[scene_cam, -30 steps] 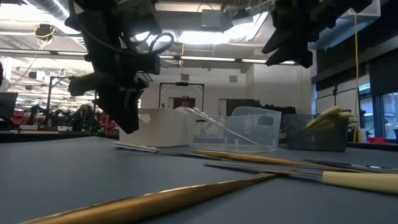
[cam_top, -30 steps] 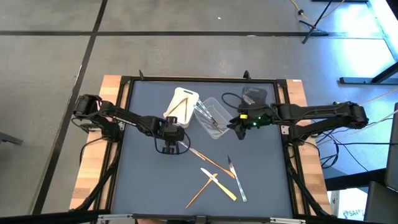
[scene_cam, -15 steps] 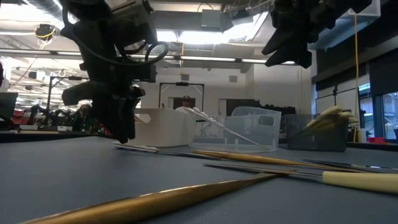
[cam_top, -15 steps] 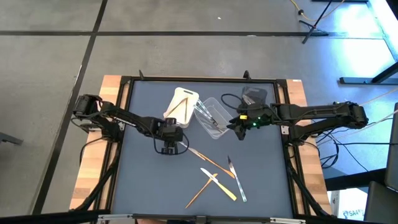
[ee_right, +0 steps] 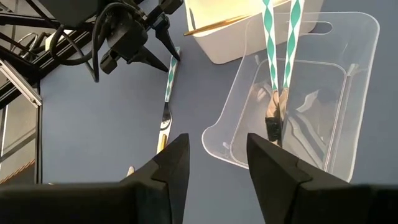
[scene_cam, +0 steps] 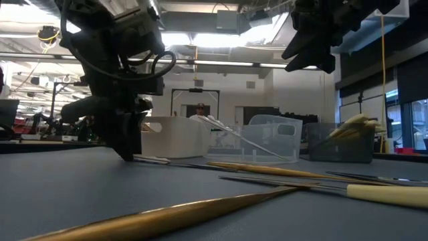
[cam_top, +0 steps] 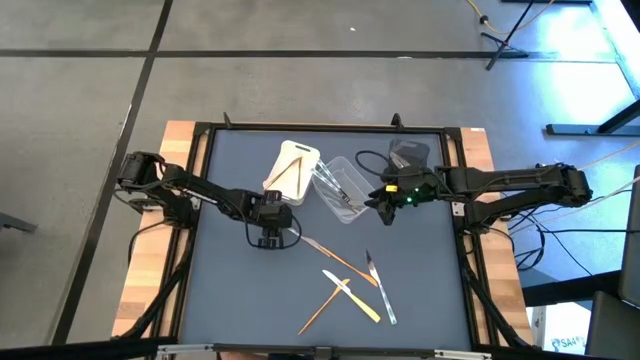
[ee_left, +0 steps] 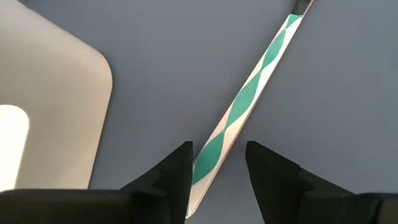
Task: Sort silverware by color (type)
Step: Put the green knife into the transparent bin
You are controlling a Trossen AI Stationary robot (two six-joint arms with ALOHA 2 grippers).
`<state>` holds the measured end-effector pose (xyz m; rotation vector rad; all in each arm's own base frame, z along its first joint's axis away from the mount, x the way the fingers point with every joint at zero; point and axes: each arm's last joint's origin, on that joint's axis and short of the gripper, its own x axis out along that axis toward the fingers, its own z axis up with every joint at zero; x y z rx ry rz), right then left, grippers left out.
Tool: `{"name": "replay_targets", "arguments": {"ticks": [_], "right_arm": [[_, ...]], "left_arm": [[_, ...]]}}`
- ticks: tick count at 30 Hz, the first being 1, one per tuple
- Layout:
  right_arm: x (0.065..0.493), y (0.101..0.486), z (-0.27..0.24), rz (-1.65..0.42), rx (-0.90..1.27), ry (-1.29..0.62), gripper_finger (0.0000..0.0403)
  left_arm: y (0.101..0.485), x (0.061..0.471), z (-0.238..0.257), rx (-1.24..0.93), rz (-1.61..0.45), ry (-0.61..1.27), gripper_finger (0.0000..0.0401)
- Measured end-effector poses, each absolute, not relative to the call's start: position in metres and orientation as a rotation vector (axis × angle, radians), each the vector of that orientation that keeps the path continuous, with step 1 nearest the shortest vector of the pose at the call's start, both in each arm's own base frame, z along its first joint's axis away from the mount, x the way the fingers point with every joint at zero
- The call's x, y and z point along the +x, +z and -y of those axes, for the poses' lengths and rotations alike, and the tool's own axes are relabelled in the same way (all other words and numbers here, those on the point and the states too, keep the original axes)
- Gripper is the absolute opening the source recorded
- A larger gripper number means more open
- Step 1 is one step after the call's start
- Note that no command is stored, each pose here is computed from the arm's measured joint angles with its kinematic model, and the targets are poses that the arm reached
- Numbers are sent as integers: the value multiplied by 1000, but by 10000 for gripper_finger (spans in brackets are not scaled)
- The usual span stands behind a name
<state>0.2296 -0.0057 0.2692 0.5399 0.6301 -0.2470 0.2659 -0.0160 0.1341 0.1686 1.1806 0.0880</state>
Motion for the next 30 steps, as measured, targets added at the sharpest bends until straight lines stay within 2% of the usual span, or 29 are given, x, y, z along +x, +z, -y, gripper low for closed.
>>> {"name": "replay_targets", "arguments": {"ticks": [8,24,30], "right_arm": [[230,269,6,-631,540,-247,147],[230,269,6,-631,540,-247,147],[230,269,6,-631,540,-247,147]], "left_arm": [[134,265,17,142,-1188,46,126],[133,264,19,173,-1202,-21,50],[133,264,19,186,-1203,-28,42]]}}
